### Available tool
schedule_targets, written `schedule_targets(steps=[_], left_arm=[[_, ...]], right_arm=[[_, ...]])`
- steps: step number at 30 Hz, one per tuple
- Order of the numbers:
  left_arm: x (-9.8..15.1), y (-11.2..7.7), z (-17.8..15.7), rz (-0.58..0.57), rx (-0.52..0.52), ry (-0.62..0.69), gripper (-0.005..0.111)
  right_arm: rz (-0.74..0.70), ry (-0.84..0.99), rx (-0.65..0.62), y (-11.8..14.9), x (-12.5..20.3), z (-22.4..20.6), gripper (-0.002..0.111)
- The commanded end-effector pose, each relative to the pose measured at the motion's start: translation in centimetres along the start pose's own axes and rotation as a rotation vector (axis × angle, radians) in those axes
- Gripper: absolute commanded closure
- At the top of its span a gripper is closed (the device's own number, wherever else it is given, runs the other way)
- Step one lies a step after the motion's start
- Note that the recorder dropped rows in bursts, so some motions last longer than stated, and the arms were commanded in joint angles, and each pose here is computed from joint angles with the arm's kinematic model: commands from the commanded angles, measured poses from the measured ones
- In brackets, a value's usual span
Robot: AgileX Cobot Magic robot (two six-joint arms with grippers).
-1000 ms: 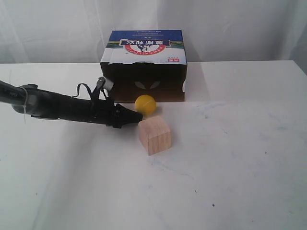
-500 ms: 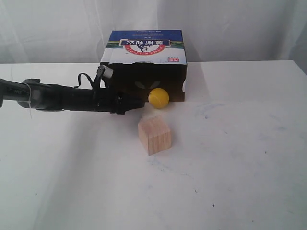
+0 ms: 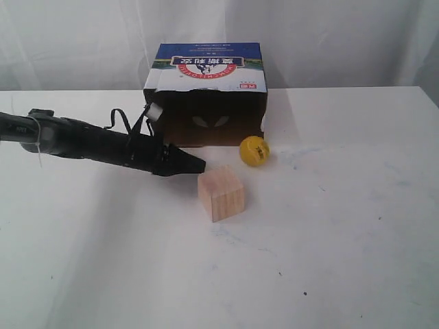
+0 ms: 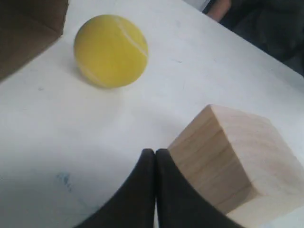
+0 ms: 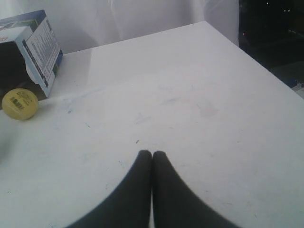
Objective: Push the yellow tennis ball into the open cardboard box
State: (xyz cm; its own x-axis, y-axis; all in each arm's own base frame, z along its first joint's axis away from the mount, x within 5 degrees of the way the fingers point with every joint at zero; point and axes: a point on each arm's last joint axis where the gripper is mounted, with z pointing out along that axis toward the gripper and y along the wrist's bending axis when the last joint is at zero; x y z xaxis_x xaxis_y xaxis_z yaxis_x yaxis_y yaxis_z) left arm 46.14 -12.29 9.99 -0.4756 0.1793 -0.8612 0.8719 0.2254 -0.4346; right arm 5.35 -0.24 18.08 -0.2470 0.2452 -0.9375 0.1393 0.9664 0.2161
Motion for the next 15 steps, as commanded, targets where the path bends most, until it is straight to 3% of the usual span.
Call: schedule_targets(steps=[1,5,9,10,12,14,15], left_arm=[[-1.7,-0.4,-3.5,-0.029,-0.144,-0.002,0.107],[-1.9,-2.8,-8.5,-0.105,-0.329,-0.011,0.107],[-1.7,-6.2,-12.6,-0.151,-0.416,-0.033,0.107],[-1.8,-7.2,-13.4,-0.150,-0.431,-0.038,0.107],[-1.4,-9.1,-14.8,-0.161,-0.458,-0.038,0.107],[-0.7,-11.1,-16.2,-0.172,-0.498,-0.028,0.107],[-0.6,-11.8,-16.5,-0.172,-0.513,-0.025,0.107]], right_arm=[[-0.003,-0.034,0.004,0.0,-0.3,0.0,0.108],[-0.005,-0.027,0.006,0.0,-0.2,0.0,0.108],[-0.044,-0.118,0.010,-0.1,-1.0,-0.1,0.108],[0.014,-0.188,-0.008,0.1,-1.7,-0.2,0.108],[0.385,-0.359,-0.094,0.2,-3.2,-0.6,0.108],[0.425,-0.612,-0.116,-0.2,-5.2,-1.7,0.108],[0.468,-0.655,-0.115,-0.4,-5.6,-1.8,0.108]])
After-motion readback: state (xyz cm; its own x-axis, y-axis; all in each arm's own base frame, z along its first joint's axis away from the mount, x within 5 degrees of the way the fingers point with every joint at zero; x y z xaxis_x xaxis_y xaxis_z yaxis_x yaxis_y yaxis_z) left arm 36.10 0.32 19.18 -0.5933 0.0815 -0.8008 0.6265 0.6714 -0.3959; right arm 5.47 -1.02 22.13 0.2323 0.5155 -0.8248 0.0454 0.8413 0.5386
